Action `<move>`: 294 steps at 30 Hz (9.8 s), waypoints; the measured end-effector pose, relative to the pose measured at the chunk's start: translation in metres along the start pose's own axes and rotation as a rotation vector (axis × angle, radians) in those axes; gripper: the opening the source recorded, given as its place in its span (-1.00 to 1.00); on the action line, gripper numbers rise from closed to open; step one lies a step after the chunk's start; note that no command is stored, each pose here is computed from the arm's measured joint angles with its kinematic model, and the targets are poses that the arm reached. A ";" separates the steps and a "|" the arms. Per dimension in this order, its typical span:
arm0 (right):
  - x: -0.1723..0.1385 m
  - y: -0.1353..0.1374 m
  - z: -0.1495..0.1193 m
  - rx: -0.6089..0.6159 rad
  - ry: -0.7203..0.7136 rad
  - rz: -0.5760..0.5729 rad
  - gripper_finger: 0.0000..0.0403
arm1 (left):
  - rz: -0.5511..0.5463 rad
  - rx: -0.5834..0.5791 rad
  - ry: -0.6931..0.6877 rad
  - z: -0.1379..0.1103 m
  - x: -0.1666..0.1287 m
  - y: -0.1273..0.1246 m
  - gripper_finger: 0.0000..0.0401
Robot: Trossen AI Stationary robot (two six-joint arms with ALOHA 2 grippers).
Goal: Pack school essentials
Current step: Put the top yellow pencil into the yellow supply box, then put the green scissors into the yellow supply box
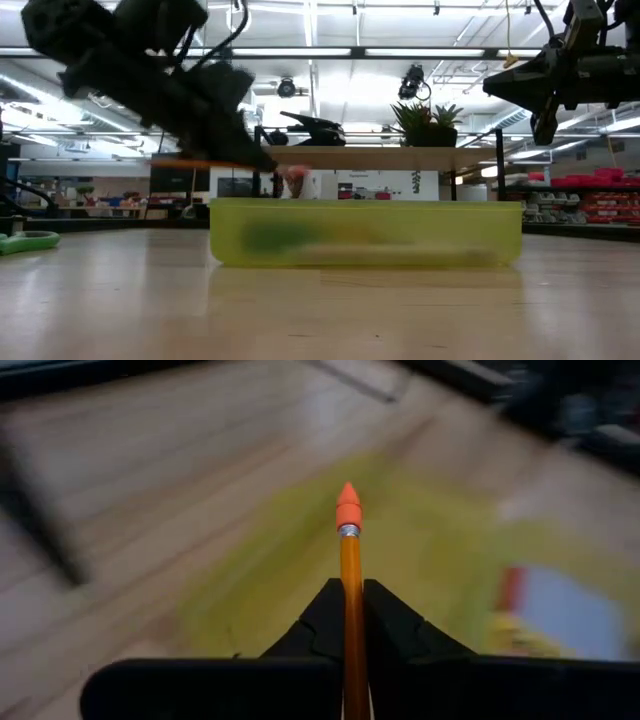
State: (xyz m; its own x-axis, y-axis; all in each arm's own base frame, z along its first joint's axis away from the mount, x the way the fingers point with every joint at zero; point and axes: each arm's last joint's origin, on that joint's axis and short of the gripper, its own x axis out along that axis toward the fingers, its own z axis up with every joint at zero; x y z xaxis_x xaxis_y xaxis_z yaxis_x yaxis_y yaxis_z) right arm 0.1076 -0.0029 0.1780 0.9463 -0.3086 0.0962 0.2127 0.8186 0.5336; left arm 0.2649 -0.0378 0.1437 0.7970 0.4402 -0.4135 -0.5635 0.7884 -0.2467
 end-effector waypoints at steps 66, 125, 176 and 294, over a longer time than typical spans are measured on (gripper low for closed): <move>0.000 -0.001 -0.001 -0.006 0.014 -0.008 -0.79 | -0.540 0.073 0.201 0.011 0.076 -0.120 -0.20; 0.000 -0.001 -0.001 -0.006 0.014 -0.008 -0.79 | -0.288 0.841 1.081 -0.017 -0.104 0.011 -0.02; 0.000 -0.001 -0.002 -0.007 0.015 -0.009 -0.79 | -0.401 1.375 1.421 -0.044 -0.068 0.006 0.00; 0.000 -0.001 -0.002 -0.008 0.018 -0.010 -0.79 | -0.252 0.388 1.200 0.060 0.085 -0.129 0.01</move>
State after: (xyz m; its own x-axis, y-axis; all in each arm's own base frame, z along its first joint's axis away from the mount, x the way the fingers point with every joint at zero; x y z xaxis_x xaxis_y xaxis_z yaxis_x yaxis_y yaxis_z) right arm 0.1082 -0.0029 0.1758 0.9483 -0.3084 0.0757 0.2244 0.8195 0.5274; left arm 0.4178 -0.0761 0.1933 0.0636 -0.2394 -0.9688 -0.1651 0.9549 -0.2468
